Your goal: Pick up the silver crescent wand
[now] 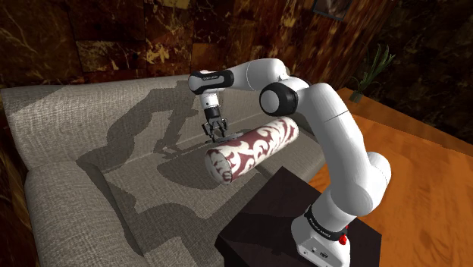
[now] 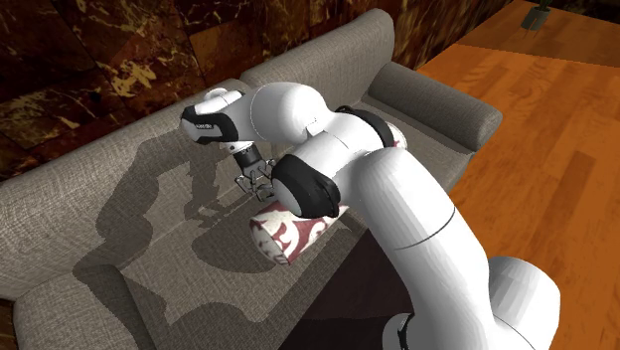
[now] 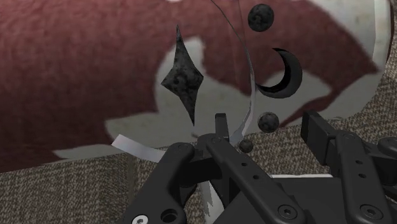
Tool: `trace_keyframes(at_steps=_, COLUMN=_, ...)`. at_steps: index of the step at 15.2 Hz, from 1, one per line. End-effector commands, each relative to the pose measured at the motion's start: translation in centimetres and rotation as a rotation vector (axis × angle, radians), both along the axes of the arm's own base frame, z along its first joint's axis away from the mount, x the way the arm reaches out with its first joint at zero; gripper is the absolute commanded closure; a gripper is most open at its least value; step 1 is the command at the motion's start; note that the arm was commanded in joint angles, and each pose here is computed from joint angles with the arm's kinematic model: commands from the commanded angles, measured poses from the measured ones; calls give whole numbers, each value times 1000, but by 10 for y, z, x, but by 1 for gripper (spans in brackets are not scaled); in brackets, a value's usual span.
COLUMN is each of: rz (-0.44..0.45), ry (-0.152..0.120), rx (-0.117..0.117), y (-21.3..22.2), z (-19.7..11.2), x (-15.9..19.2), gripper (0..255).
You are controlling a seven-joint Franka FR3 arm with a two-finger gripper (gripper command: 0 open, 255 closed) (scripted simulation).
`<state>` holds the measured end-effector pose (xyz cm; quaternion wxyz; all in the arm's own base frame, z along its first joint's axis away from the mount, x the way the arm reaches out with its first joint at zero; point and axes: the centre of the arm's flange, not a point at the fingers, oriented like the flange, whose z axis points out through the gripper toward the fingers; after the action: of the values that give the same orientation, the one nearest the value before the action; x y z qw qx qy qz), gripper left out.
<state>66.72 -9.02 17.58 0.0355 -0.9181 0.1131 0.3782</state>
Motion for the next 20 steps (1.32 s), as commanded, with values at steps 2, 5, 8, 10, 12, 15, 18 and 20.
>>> trace_keyframes(at_steps=2, rz=0, ry=0, rx=0, y=0, z=-1, x=0, gripper=255)
trace_keyframes(at_steps=5, rz=0, ry=0, rx=0, y=0, z=-1, x=0, gripper=255)
trace_keyframes(at_steps=8, rz=0, ry=0, rx=0, y=-1, z=10, x=1, gripper=255)
trace_keyframes(at_steps=10, rz=0, ry=0, rx=0, y=-1, z=21, x=0, gripper=255)
trace_keyframes(at_steps=12, rz=0, ry=0, rx=0, y=-1, z=31, x=0, gripper=255)
trace_keyframes(at_steps=15, rz=0, ry=0, rx=0, y=-1, z=47, x=0, gripper=255)
trace_keyframes(at_steps=18, rz=0, ry=0, rx=0, y=-1, z=63, x=1, gripper=255)
trace_keyframes(at_steps=20, rz=0, ry=0, rx=0, y=-1, z=74, x=1, gripper=255)
